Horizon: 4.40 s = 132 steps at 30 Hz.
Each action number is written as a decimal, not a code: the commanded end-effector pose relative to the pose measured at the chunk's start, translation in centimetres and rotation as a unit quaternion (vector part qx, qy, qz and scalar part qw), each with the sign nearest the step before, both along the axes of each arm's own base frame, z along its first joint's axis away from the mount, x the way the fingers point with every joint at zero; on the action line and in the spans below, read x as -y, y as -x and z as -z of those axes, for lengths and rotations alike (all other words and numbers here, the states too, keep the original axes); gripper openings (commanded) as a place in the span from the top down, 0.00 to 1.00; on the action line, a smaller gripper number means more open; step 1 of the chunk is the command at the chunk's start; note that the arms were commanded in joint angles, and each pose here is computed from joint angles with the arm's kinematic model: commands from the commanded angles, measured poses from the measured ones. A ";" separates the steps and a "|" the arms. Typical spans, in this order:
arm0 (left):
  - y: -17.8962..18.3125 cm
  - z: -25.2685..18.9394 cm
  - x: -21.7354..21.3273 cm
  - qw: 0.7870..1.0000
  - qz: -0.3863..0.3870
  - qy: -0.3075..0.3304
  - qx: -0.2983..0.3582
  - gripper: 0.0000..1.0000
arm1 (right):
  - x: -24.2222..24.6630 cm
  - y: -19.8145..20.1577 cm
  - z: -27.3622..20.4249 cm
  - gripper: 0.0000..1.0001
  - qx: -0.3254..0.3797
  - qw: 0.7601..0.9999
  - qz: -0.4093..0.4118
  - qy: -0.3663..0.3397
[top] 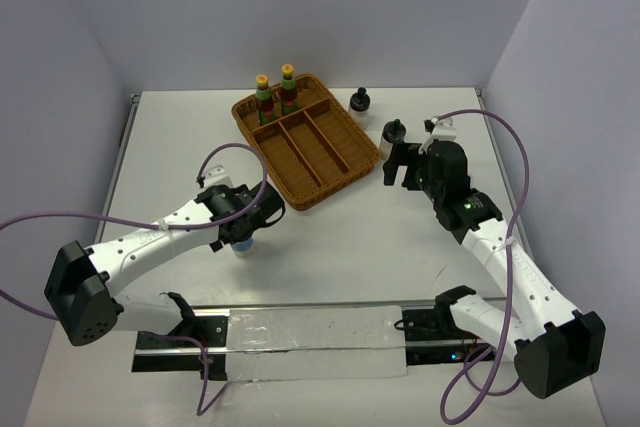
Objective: Organize the condiment bottles
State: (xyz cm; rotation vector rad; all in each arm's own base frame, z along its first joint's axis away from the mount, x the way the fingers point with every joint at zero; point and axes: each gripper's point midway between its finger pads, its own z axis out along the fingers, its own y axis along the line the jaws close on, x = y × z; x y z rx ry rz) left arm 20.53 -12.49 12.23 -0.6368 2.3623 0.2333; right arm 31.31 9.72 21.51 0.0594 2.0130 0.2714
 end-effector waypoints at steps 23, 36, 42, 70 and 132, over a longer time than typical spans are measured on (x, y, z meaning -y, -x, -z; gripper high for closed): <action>-10.3 -21.8 4.3 0.965 0.122 -0.023 0.230 0.90 | 0.2 -0.4 -1.2 0.00 0.025 1.000 0.010 -0.002; -21.1 -23.0 9.9 0.953 0.146 -0.009 0.264 0.90 | 0.5 -0.4 -1.0 0.00 0.023 1.000 0.018 0.003; -24.4 -19.5 10.1 0.960 0.148 -0.012 0.239 0.90 | 0.4 -0.9 -0.5 0.00 0.015 1.000 0.019 0.006; -28.1 -1.9 10.2 0.986 0.122 -0.010 0.111 0.88 | 0.8 -1.5 -0.7 0.00 0.011 0.999 0.034 0.015; -16.2 -26.1 -0.1 0.945 0.052 0.047 0.319 0.01 | 15.5 -1.3 2.7 0.75 -0.032 0.961 0.271 0.052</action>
